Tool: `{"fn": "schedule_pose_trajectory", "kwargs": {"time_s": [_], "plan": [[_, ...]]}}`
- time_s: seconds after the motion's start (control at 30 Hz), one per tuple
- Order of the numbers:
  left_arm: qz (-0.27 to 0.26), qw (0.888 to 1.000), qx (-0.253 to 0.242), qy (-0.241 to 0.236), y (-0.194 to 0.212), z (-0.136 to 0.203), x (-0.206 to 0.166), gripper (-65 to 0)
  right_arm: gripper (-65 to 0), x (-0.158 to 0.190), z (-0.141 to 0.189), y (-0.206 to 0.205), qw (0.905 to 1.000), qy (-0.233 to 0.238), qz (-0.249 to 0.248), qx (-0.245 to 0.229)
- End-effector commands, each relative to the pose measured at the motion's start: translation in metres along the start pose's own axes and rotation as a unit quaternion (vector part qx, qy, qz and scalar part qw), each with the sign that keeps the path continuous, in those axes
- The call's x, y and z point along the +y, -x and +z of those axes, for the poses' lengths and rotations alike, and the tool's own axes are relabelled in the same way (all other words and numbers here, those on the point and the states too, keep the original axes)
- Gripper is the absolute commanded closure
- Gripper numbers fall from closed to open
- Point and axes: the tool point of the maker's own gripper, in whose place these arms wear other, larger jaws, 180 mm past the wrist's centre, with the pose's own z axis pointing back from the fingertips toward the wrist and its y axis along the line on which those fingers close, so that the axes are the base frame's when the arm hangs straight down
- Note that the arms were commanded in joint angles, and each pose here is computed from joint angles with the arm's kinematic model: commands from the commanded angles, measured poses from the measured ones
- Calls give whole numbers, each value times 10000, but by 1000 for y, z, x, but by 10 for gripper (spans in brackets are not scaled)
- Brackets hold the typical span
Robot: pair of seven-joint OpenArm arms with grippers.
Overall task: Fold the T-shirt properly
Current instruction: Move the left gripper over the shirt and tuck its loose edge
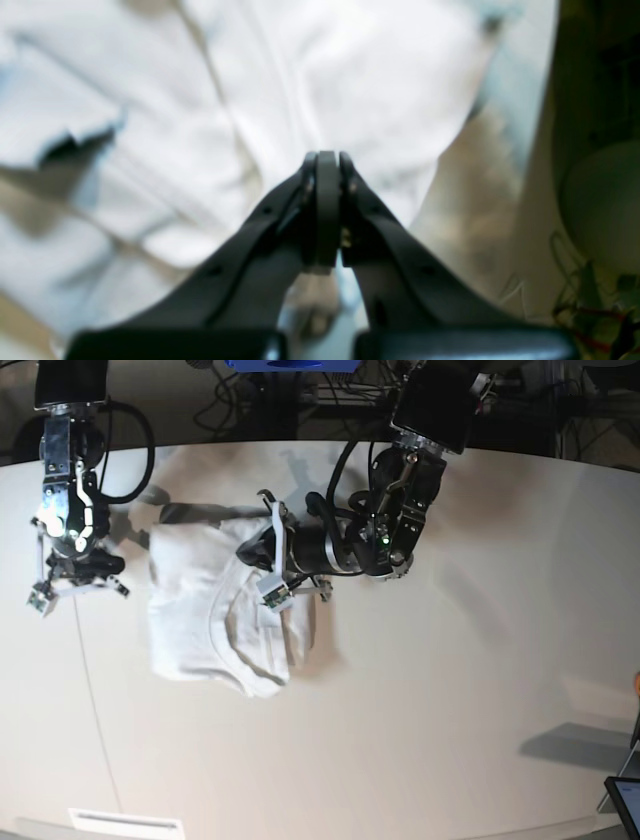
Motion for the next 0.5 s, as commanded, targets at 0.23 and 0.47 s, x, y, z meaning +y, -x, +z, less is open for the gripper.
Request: {"fn": "schedule_pose_trajectory", "kwargs": {"time_s": [0.23,0.47], "plan": [[-605,9907,-846,-877,-49,66,19,0,-38,2,3,-17,9996,-42,2,-270],[-459,9911,-347,-1199,-17,88,20,0,-38,1,3,-17,9996,-33,8,-268]]}}
